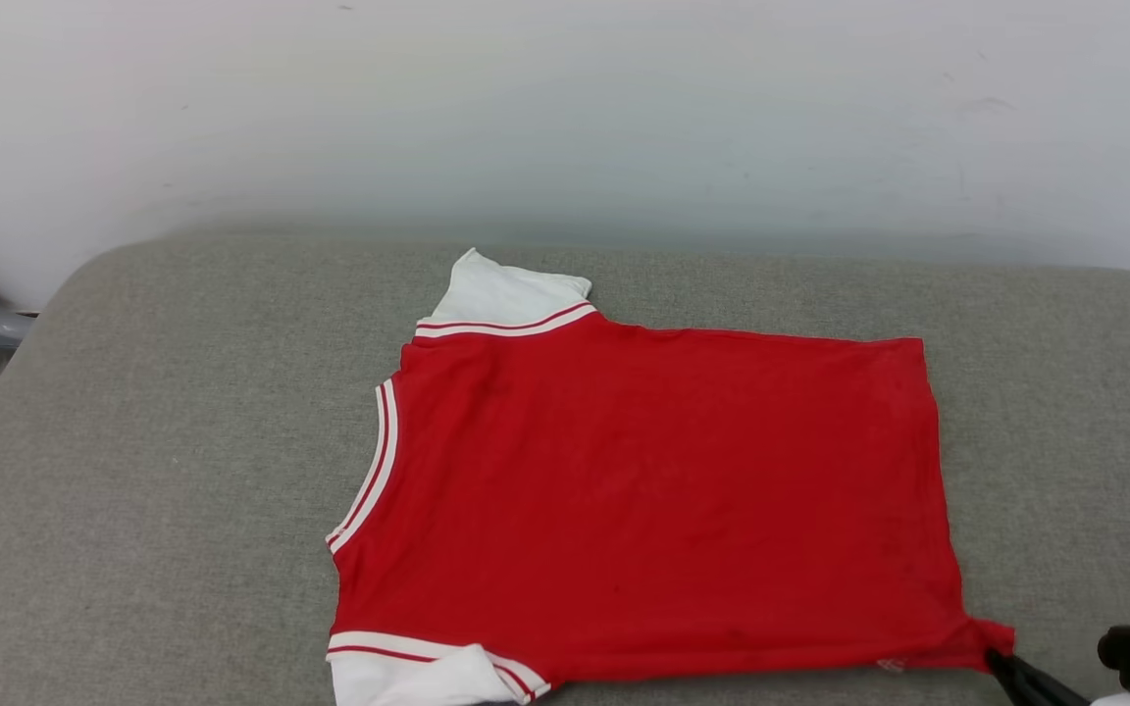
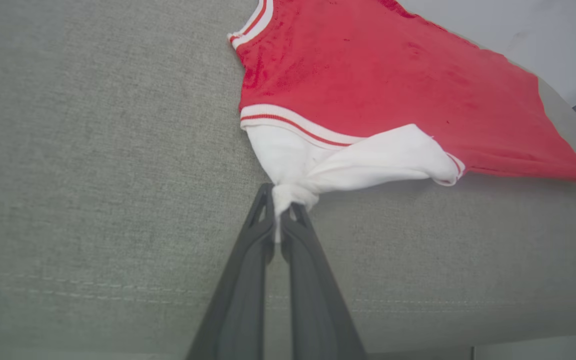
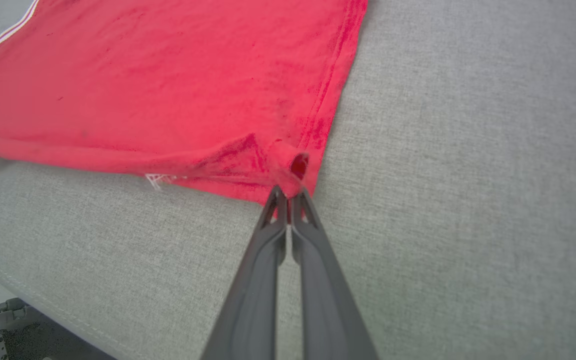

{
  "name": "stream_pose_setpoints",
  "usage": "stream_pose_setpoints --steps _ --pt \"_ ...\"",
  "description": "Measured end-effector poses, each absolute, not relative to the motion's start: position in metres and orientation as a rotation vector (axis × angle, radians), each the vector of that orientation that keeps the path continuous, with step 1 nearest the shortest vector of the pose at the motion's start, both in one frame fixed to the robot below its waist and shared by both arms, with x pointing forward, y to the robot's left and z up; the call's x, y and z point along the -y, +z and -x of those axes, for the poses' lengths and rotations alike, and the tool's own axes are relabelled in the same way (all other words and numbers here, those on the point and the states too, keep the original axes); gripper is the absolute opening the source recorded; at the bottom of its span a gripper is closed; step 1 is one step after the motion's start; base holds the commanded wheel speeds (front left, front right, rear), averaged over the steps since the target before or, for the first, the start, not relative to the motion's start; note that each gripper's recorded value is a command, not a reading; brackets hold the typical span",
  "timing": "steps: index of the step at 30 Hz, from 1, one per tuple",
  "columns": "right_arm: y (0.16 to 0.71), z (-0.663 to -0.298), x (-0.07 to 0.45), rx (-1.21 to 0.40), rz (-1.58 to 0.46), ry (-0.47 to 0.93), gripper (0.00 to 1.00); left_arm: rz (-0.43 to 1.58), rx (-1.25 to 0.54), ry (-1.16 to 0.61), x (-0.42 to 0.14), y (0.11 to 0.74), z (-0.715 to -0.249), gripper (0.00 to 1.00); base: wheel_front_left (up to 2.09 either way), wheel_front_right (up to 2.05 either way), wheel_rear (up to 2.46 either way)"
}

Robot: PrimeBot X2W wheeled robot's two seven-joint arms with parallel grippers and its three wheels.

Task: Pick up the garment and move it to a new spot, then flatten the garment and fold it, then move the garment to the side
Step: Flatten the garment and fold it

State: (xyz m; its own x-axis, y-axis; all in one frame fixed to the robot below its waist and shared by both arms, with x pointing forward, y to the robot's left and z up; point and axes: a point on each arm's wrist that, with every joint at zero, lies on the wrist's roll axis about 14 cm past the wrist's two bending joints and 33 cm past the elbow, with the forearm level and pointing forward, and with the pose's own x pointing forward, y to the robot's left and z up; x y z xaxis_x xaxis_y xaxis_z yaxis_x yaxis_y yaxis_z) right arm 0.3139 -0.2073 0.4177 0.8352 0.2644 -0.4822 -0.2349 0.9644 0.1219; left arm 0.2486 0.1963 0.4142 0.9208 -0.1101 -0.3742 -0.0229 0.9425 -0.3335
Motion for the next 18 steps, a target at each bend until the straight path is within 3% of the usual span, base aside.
stream_pose_setpoints --steps 8,18 --pt "0.432 -0.332 0.208 -0.467 -0.076 0.252 0.0 0.245 -0.312 -0.113 -0.201 0.438 -0.289 0.0 0.0 0.0 0.0" --pt "0.433 -0.369 0.203 -0.455 -0.087 0.256 0.0 0.11 -0.236 -0.24 -0.198 0.468 -0.373 0.0 0.0 0.0 0.0"
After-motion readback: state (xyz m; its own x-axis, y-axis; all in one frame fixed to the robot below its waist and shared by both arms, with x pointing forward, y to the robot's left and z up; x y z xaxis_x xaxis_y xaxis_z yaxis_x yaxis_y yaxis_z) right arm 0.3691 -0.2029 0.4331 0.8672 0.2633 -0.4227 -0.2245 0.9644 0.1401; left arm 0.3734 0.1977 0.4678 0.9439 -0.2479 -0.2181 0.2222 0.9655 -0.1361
